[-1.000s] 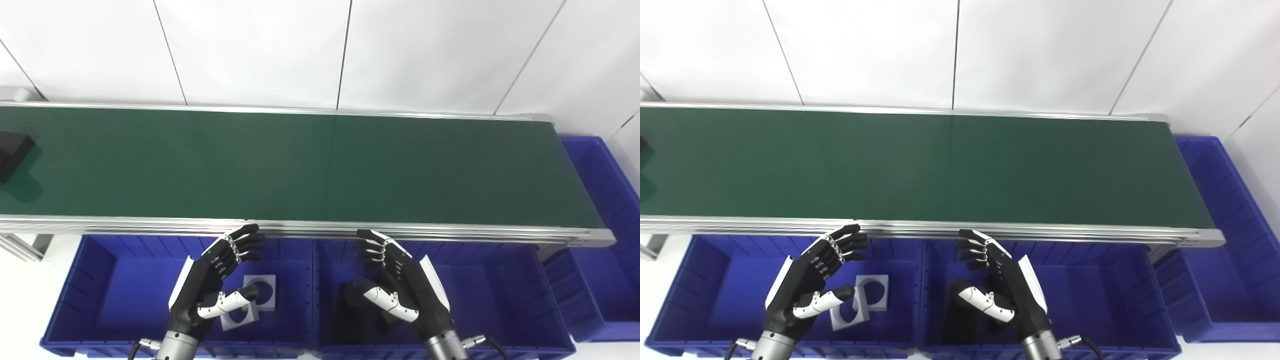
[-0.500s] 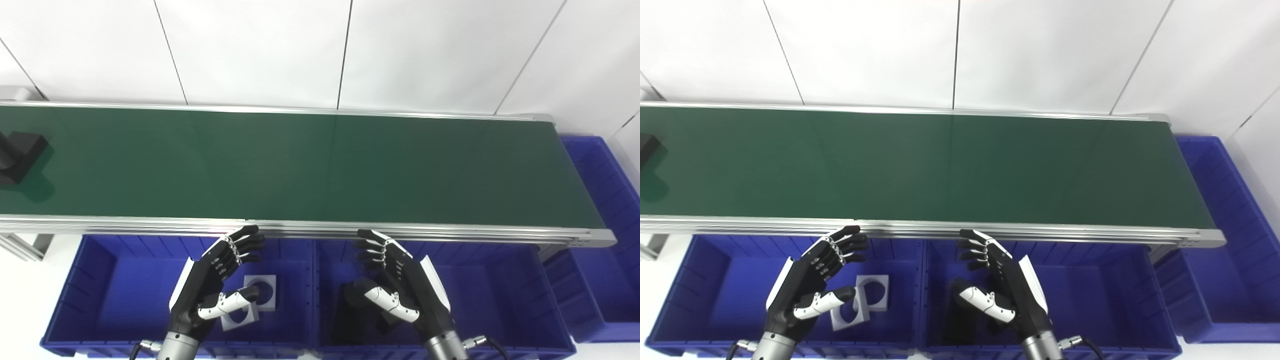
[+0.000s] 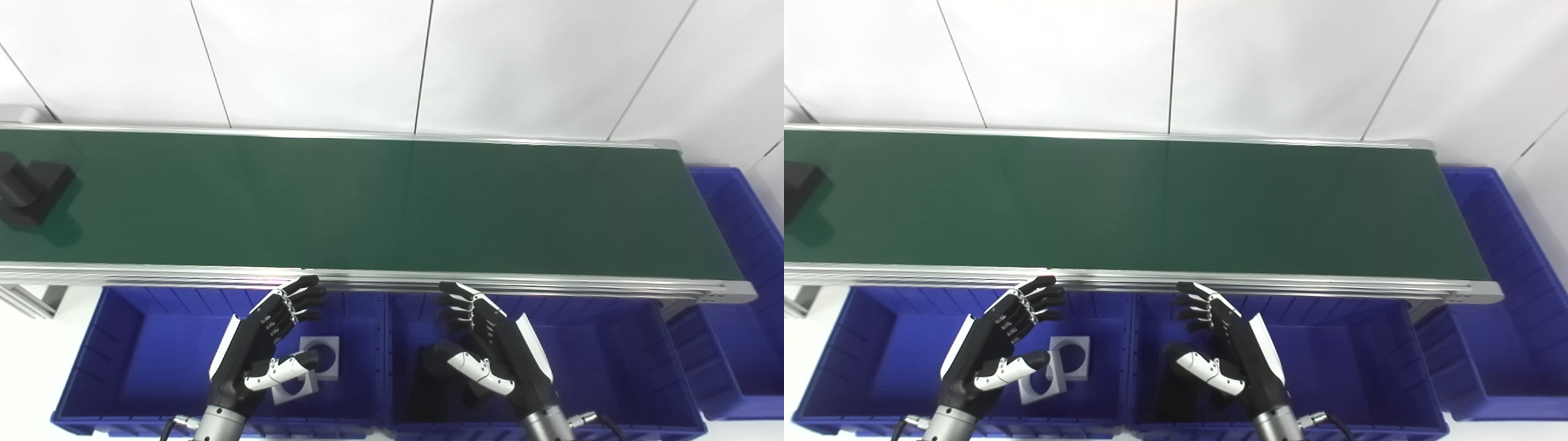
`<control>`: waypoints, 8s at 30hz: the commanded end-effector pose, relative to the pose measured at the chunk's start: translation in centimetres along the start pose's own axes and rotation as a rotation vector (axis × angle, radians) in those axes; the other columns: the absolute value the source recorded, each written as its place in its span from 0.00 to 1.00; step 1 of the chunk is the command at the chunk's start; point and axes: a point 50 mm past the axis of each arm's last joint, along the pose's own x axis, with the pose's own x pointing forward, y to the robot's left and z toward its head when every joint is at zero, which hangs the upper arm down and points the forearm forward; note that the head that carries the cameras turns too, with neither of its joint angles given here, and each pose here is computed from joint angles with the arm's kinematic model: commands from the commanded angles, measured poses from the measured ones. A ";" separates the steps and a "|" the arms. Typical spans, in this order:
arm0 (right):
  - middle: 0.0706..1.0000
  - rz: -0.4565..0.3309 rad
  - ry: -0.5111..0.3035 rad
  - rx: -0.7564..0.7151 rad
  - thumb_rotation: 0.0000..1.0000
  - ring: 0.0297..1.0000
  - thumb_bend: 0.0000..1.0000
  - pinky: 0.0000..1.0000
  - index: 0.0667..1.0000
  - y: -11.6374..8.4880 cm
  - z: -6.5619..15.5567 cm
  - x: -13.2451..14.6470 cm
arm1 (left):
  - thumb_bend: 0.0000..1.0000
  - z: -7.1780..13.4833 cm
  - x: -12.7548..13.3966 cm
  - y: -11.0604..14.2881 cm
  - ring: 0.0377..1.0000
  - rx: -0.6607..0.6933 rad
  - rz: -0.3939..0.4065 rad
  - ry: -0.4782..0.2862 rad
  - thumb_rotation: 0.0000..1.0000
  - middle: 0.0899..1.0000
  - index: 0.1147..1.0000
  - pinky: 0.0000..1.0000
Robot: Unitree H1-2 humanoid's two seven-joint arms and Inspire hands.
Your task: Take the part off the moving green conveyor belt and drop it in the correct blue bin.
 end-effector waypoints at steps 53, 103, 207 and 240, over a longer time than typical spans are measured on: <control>0.76 0.003 -0.026 -0.014 0.50 0.71 0.43 0.64 0.84 -3.1 -4.1 0.6 | 0.99 -4.0 2.6 -3.5 0.74 -0.068 -0.011 0.011 0.29 0.72 0.70 0.70; 0.68 -0.066 -0.115 -0.291 0.44 0.65 0.52 0.57 0.76 -8.7 0.9 -0.8 | 0.98 -3.9 3.8 -5.5 0.70 -0.046 -0.001 0.008 0.33 0.71 0.72 0.65; 0.83 0.031 -0.283 -0.391 0.44 0.79 0.57 0.71 0.88 -6.9 10.0 15.8 | 1.00 -4.4 3.3 -2.2 0.71 -0.035 0.013 0.028 0.28 0.72 0.75 0.67; 0.86 0.083 -0.238 -0.401 0.58 0.86 0.64 0.79 0.91 1.3 7.9 22.9 | 1.00 -3.8 1.8 1.8 0.73 -0.020 0.004 0.012 0.30 0.74 0.79 0.65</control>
